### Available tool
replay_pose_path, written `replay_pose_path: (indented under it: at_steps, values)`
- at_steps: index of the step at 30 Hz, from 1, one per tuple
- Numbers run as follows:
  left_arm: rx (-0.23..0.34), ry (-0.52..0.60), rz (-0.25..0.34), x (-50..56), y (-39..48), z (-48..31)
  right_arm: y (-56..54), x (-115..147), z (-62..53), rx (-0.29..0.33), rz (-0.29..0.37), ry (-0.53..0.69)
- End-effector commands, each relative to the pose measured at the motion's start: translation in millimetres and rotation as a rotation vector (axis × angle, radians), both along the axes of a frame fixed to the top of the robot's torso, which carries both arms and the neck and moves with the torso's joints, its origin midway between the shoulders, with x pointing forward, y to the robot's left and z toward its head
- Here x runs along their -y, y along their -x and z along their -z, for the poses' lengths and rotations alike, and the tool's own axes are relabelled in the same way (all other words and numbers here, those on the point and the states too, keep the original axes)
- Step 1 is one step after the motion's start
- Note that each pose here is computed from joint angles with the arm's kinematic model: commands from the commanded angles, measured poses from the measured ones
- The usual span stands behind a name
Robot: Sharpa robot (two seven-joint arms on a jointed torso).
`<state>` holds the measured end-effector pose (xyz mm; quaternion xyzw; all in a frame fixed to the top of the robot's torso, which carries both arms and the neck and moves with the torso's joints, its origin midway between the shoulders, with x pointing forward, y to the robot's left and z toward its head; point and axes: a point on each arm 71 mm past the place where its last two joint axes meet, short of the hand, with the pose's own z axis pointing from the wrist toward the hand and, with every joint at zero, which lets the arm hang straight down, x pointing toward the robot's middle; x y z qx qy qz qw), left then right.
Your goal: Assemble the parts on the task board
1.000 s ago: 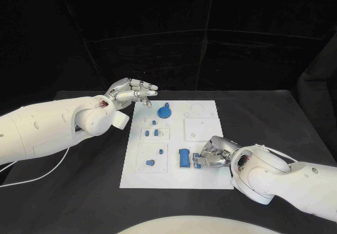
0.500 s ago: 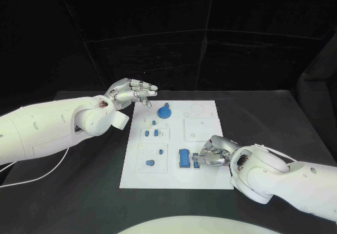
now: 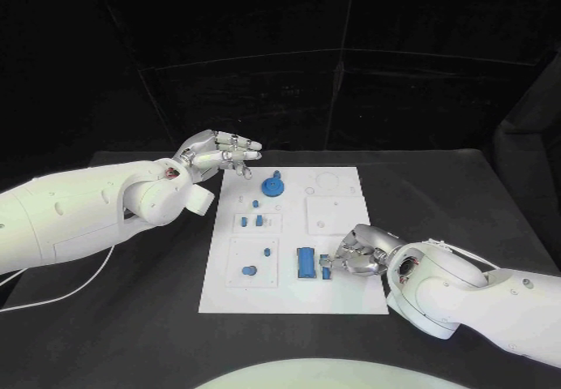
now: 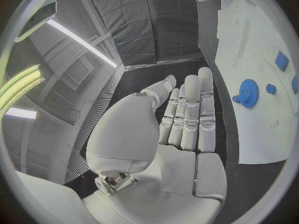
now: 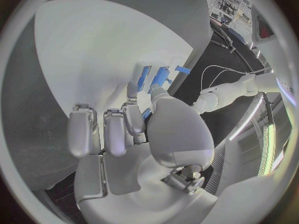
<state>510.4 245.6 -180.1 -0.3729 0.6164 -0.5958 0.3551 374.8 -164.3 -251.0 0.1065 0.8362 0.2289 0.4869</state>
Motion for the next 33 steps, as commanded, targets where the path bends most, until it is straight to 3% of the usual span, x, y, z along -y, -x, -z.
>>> replay_pose_path:
  at_steps: [1,8,12,20,26,33]
  values:
    - [0.001,0.008,0.008,0.2,0.1,-1.1,1.5,-1,-1.6,0.008,-0.055,-0.017]
    - [0.003,0.008,0.006,-1.1,0.0,-1.2,1.1,4,-2.6,0.027,-0.074,-0.021]
    - [0.005,0.008,0.005,-1.6,0.0,-1.4,-0.3,5,-5.0,0.052,-0.081,-0.083]
    - [0.009,0.022,0.004,-1.6,0.2,-1.7,-7.4,22,-10.1,0.038,-0.048,-0.391]
    - [0.001,0.065,-0.026,-3.7,-0.7,-0.6,-32.0,46,-19.8,0.031,0.044,-0.672]
    - [-0.002,0.113,-0.053,-7.4,-5.5,2.4,-79.0,70,-35.1,0.091,0.124,-0.843]
